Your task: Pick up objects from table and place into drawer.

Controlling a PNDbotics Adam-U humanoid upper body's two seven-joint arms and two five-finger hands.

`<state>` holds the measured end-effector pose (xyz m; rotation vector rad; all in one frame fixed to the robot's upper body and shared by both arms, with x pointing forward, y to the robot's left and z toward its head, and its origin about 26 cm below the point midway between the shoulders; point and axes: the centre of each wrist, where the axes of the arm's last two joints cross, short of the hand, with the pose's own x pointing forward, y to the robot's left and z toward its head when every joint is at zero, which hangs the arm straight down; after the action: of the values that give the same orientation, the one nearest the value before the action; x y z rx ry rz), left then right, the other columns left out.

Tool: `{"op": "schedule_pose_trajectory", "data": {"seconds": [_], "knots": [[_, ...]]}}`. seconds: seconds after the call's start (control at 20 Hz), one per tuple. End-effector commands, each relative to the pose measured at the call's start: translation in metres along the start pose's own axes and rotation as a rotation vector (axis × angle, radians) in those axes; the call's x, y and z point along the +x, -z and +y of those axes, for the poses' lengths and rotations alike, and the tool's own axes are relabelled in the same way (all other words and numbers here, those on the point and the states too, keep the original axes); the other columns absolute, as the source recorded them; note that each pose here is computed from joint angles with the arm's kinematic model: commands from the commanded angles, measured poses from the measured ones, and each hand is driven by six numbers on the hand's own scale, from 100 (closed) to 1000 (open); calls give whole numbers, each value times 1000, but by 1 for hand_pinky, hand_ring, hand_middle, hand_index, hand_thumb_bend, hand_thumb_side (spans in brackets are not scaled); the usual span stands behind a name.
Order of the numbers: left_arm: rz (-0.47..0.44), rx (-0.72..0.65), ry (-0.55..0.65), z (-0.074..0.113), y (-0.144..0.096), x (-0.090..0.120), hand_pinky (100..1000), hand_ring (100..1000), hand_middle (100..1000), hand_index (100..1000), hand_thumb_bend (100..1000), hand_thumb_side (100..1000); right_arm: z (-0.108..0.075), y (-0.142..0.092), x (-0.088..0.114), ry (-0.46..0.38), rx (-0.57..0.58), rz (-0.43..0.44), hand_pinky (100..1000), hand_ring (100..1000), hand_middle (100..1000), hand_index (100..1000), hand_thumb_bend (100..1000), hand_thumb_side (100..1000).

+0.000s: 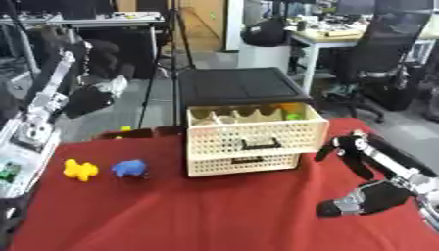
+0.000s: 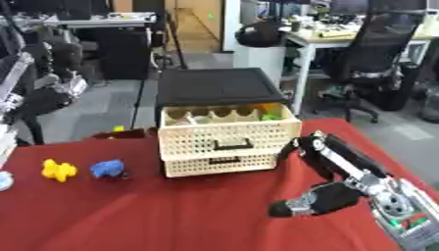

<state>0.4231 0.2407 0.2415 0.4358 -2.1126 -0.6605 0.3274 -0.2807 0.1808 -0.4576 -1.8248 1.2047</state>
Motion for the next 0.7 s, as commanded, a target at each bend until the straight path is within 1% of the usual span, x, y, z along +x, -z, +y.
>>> {"op": "schedule_pose_trajectory", "data": {"seconds": [0.05,0.3,0.7], "knots": [[-18,37,16,22,-3,7,648,652,590,753,299,381,-6,6,0,-12,14,-5,100,100,100,652,1000,581],[11,42,13,27,-18,1,648,651,592,756,269,411,-2,23,-5,1,66,4,100,100,100,657,1000,541],[68,48,-31,28,-38,-11,648,649,592,759,248,470,6,44,-24,25,102,56,100,100,100,660,1000,541]]}}
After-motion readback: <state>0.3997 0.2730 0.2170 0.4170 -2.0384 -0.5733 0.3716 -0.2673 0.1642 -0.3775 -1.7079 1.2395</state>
